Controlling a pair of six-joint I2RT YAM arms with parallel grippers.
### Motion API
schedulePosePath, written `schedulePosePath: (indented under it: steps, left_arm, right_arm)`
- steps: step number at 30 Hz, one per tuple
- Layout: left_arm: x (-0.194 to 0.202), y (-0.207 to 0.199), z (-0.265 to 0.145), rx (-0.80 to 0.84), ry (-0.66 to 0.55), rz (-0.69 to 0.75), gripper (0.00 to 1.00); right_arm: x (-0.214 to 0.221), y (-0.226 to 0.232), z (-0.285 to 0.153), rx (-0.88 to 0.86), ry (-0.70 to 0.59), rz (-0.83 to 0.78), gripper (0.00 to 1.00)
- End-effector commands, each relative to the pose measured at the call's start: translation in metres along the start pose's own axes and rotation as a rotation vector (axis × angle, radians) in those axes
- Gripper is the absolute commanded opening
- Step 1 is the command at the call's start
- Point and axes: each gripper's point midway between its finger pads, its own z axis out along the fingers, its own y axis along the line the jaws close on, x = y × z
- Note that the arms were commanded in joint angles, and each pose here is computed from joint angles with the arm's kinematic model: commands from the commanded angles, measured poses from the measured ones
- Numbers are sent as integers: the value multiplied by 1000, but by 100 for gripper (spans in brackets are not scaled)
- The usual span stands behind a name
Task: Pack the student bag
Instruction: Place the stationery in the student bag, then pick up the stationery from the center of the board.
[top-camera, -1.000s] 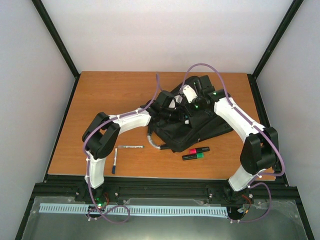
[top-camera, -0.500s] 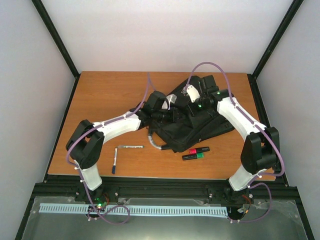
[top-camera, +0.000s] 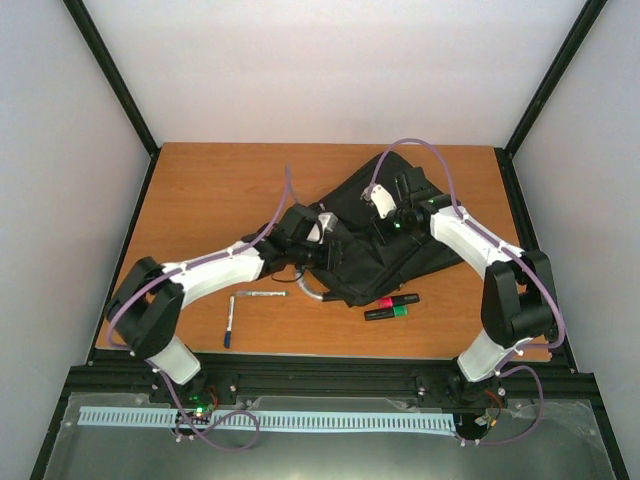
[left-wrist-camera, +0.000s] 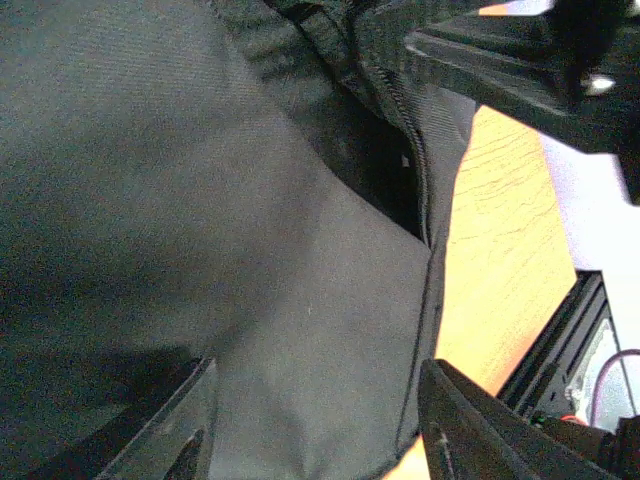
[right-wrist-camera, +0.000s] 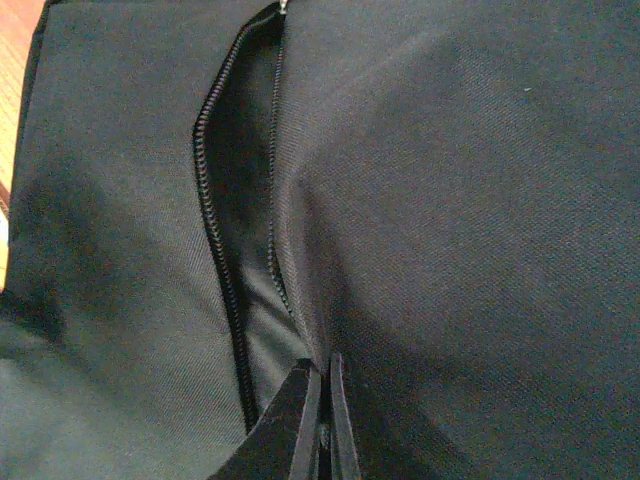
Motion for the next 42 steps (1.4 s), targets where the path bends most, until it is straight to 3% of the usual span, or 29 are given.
schedulePosePath:
  steps: [1, 8, 19, 26, 33, 42]
  left_arm:
    - [12, 4, -28, -58, -15, 91, 59]
    - [41, 59, -57, -326, 19, 40, 61]
    - [95, 105, -106, -527, 78, -85, 61]
    - [119, 149, -148, -815, 107, -157, 65]
    - [123, 176, -168, -963, 36, -258, 84]
    - [138, 200, -150, -949, 55, -348, 85]
  right_arm:
    - [14, -9, 17, 9, 26, -4, 3]
    - [30, -11, 30, 1, 70, 0, 3]
    - [23, -6, 16, 10, 33, -35, 3]
    - [20, -2, 13, -7, 20, -40, 3]
    - [18, 2, 9, -14, 9, -46, 3]
    - [19, 3, 9, -23, 12, -46, 3]
